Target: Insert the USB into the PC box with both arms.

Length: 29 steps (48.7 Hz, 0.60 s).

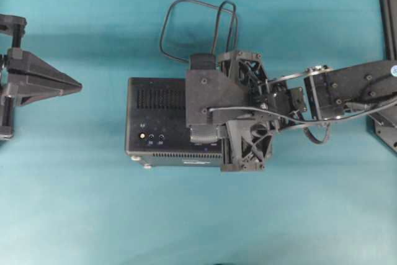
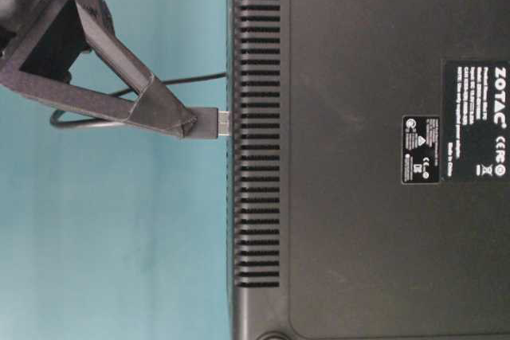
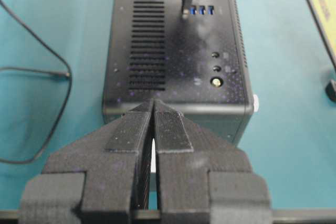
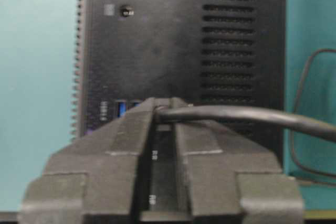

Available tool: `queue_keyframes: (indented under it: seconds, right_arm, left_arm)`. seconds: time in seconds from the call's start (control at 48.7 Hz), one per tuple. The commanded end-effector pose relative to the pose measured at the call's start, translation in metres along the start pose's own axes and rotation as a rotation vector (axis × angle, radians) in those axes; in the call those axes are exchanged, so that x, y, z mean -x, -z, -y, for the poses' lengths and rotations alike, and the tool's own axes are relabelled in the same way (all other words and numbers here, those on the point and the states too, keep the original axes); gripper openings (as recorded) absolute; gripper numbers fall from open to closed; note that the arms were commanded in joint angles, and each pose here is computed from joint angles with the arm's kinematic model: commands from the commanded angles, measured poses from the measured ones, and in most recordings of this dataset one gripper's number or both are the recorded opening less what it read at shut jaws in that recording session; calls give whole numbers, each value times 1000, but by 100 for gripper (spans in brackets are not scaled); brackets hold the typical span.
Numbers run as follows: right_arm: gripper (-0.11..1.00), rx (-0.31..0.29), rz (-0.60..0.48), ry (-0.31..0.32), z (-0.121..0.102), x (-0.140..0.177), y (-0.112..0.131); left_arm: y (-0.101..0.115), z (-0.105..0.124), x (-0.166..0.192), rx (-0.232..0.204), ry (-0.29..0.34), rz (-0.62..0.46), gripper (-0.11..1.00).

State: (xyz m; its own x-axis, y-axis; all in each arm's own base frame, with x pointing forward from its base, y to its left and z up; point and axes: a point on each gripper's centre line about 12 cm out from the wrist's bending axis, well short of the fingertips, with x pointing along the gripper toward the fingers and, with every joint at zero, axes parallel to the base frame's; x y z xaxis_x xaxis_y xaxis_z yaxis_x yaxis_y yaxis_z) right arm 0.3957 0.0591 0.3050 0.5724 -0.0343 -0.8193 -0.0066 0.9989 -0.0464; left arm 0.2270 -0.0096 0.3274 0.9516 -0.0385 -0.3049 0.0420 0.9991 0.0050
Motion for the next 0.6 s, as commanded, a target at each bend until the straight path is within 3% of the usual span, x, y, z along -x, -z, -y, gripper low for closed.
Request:
queue_keyframes:
  seconds: [0.0,0.349,0.575]
  right_arm:
    - [9,-11,13,-8,-2,5,-2]
    - [9,-31,18,13,12,2,-3]
    - [9,-27,22,6,7,2,-3]
  left_arm:
    - [-5,1,0,-5,2,17,0]
    - [-4,1,0,-5,2,15,0]
    - [-4,1,0,-5,2,15,0]
